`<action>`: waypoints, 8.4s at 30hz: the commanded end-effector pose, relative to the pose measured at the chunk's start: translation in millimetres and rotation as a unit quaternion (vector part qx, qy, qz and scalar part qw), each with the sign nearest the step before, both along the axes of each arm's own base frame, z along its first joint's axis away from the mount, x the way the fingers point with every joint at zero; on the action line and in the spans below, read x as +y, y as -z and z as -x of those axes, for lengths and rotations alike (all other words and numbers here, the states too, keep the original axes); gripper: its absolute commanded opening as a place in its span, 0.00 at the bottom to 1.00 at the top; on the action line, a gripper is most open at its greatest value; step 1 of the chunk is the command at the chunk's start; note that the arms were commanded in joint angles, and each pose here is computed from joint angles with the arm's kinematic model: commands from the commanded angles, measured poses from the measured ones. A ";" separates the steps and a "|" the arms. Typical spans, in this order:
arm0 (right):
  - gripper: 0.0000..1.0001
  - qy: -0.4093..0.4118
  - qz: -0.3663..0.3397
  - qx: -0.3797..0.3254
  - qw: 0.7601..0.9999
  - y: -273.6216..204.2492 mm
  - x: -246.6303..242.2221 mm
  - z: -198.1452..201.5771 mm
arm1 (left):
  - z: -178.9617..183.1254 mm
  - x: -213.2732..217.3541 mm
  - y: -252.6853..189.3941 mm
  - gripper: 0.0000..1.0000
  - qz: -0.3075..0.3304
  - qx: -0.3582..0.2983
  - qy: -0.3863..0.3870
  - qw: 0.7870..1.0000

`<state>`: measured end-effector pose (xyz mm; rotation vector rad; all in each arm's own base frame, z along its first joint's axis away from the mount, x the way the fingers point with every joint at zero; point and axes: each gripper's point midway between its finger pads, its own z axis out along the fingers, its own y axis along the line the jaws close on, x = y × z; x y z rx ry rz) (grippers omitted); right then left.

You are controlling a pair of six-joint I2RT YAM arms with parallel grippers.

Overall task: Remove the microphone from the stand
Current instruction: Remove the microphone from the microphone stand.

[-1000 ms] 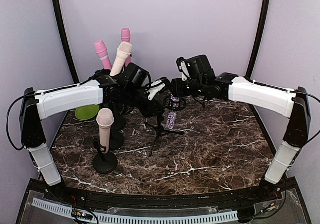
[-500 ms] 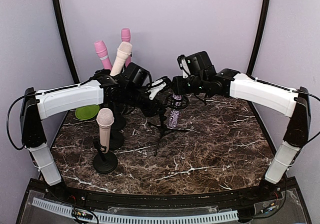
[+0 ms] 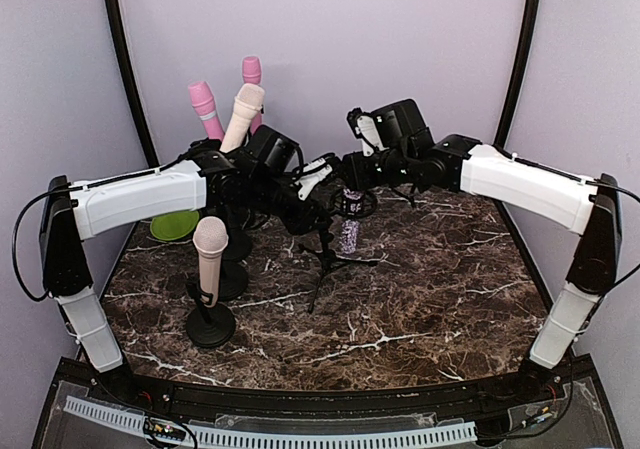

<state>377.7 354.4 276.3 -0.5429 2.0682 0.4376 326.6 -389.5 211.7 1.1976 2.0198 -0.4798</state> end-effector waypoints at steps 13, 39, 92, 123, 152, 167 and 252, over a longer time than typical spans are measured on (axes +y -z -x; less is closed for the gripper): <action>0.22 0.044 -0.133 -0.093 0.986 -123.0 -1.8 -5.6 | 5.7 12.3 26.9 0.17 -0.045 0.015 0.002 0.999; 0.23 -0.050 -0.137 -0.087 0.985 -129.5 22.6 5.2 | 0.0 8.4 7.8 0.15 -0.033 -0.008 0.002 0.999; 0.29 -0.246 -0.132 -0.059 0.958 -120.4 62.3 53.6 | 2.6 15.0 -38.1 0.05 -0.057 -0.027 0.038 0.997; 0.29 -0.103 -0.105 0.013 0.989 -28.2 40.4 20.0 | -1.9 9.7 10.8 0.70 -0.046 0.006 0.010 0.999; 0.30 -0.131 -0.105 0.012 0.986 -26.4 48.6 32.4 | 15.6 29.4 -1.1 0.87 0.058 0.071 0.019 0.996; 0.30 -0.108 -0.109 0.004 0.988 -45.3 45.0 25.6 | 31.1 33.5 1.9 0.34 0.057 0.065 0.052 0.995; 0.32 -0.162 -0.143 -0.126 0.968 -199.1 26.3 62.8 | 27.7 34.0 53.4 0.00 -0.119 0.001 0.070 0.991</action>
